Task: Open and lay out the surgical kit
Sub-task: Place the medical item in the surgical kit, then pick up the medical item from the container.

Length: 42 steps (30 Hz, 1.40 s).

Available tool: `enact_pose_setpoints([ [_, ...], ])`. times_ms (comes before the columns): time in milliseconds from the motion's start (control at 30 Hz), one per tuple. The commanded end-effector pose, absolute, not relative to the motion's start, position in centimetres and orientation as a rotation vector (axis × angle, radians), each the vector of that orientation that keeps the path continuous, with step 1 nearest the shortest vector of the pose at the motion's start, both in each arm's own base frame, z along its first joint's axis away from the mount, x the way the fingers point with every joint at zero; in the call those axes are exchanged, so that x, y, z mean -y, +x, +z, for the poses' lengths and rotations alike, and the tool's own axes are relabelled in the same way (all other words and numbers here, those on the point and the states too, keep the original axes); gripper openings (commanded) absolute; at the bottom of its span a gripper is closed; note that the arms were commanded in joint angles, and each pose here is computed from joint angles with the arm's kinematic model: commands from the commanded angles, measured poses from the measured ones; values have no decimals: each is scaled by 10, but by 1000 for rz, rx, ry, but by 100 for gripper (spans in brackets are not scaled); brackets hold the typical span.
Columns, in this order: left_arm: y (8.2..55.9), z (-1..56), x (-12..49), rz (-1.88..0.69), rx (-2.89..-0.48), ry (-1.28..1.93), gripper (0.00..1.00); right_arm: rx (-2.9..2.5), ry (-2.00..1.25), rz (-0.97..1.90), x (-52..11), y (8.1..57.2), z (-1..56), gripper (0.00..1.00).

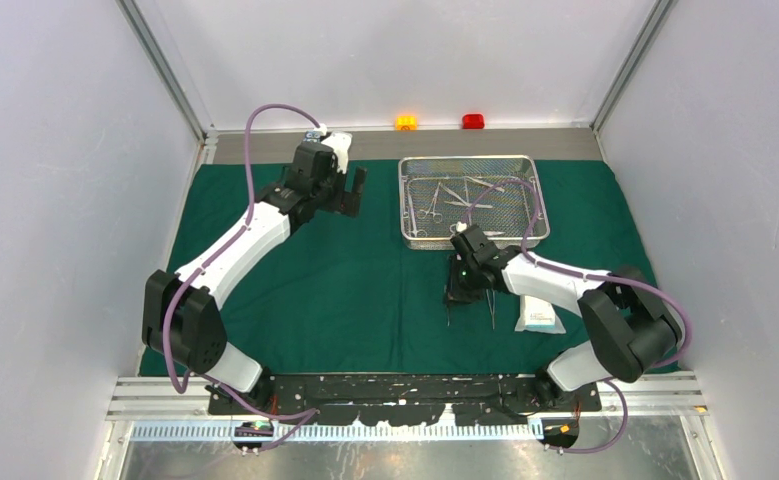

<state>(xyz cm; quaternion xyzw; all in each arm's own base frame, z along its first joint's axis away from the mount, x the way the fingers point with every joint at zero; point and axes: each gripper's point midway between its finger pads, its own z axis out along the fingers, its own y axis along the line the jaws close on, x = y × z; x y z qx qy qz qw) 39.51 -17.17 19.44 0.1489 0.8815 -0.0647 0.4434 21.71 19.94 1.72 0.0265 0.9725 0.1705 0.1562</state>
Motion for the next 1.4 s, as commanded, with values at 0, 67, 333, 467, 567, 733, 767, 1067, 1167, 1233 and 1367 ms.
enact_pose_setpoints([
  [0, 401, 212, 168, -166, -2124, 332, 95, -2737, 43, 548, -207, 221, 27, 16],
  [67, 401, 212, 168, -164, -2124, 332, 95, -2737, 41, 553, -207, 221, 27, 19],
  [333, 401, 210, 168, -164, -2129, 332, 96, -2733, 28, 556, -207, 220, 29, 28],
  [467, 400, 210, 168, -164, -2127, 332, 96, -2727, 26, 558, -207, 221, 31, 28],
  [567, 400, 211, 167, -164, -2125, 332, 96, -2710, 26, 562, -207, 224, 36, 31],
  [733, 400, 213, 167, -162, -2120, 333, 97, -2653, 48, 595, -203, 236, 53, 41],
  [767, 400, 214, 167, -161, -2119, 335, 97, -2639, 52, 603, -202, 238, 58, 42],
  [1067, 405, 233, 155, -93, -2099, 275, 100, -2376, 14, 625, -182, 285, 138, 63],
  [1167, 406, 240, 149, -62, -2092, 257, 100, -2269, -98, 549, -174, 301, 171, 71],
  [1233, 405, 244, 150, -70, -2095, 266, 100, -2197, -155, 471, -168, 315, 194, 76],
  [1367, 401, 248, 157, -102, -2121, 307, 100, -2141, -138, 267, -144, 342, 220, 99],
])
